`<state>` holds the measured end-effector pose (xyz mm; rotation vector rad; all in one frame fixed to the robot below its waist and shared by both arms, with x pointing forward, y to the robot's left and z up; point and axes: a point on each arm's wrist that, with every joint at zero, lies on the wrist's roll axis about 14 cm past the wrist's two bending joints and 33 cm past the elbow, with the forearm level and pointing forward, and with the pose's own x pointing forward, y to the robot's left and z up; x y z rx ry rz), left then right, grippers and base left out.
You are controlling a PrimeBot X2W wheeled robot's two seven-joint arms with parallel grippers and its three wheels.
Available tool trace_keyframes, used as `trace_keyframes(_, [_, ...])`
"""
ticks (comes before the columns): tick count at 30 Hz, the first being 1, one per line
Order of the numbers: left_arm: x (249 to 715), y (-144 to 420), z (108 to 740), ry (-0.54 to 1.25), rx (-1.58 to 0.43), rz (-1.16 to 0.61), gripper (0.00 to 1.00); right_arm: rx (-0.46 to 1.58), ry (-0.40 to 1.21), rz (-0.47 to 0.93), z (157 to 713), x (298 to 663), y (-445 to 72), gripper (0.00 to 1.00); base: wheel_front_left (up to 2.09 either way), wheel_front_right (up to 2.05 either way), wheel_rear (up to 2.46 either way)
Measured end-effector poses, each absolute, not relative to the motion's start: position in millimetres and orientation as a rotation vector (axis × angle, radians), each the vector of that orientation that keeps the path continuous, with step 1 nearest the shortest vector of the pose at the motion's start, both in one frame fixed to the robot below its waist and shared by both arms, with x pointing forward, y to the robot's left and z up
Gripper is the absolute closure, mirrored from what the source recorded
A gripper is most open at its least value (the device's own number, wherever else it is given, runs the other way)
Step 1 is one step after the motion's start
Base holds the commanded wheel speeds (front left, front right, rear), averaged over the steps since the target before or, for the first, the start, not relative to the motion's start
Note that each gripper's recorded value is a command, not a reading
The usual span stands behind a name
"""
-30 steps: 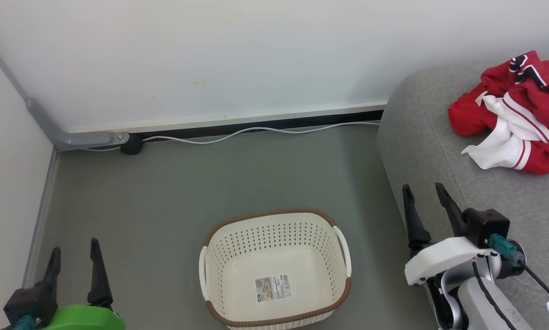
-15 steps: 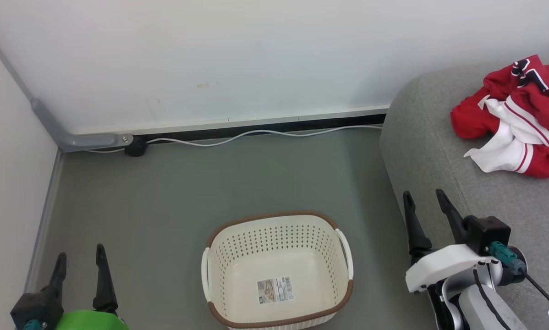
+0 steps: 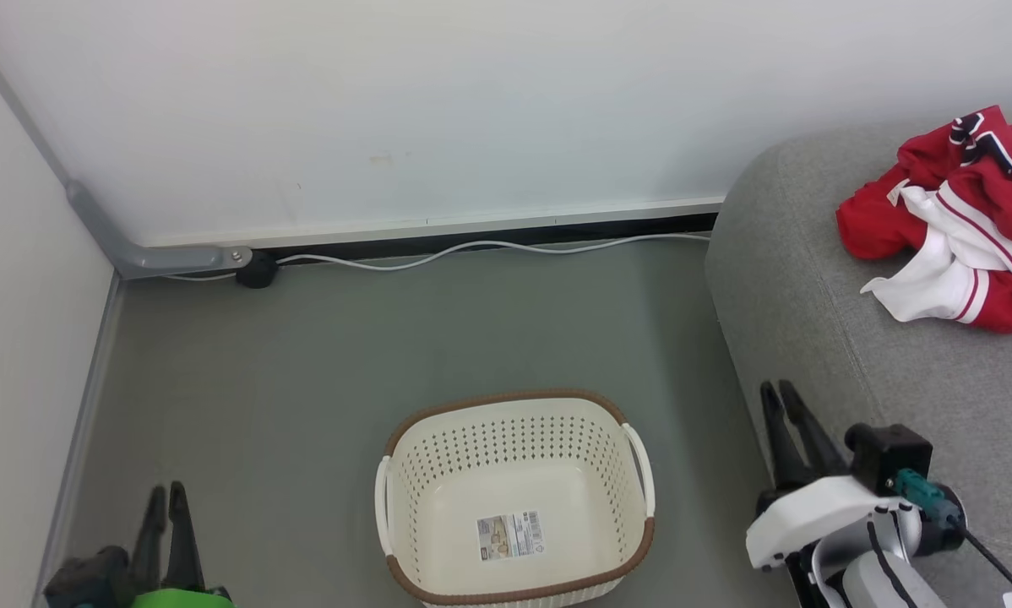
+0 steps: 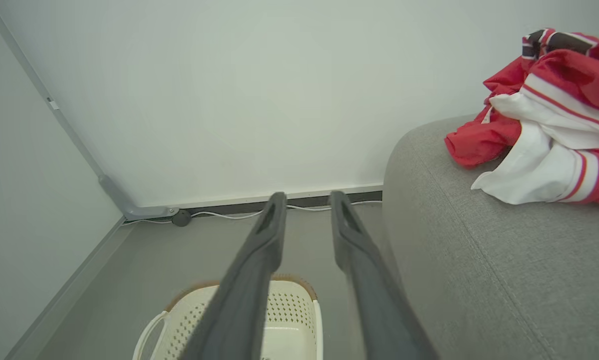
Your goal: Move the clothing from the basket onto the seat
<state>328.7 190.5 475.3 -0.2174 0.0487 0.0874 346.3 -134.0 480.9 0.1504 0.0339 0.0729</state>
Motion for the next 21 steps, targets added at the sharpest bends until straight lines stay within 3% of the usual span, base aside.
trace_keyframes(21, [324, 191, 450, 0.160, -0.454, 0.137, 1.00, 0.391, 0.143, -0.003, 457, 339, -147, 1.00, 0.00, 0.00, 0.00])
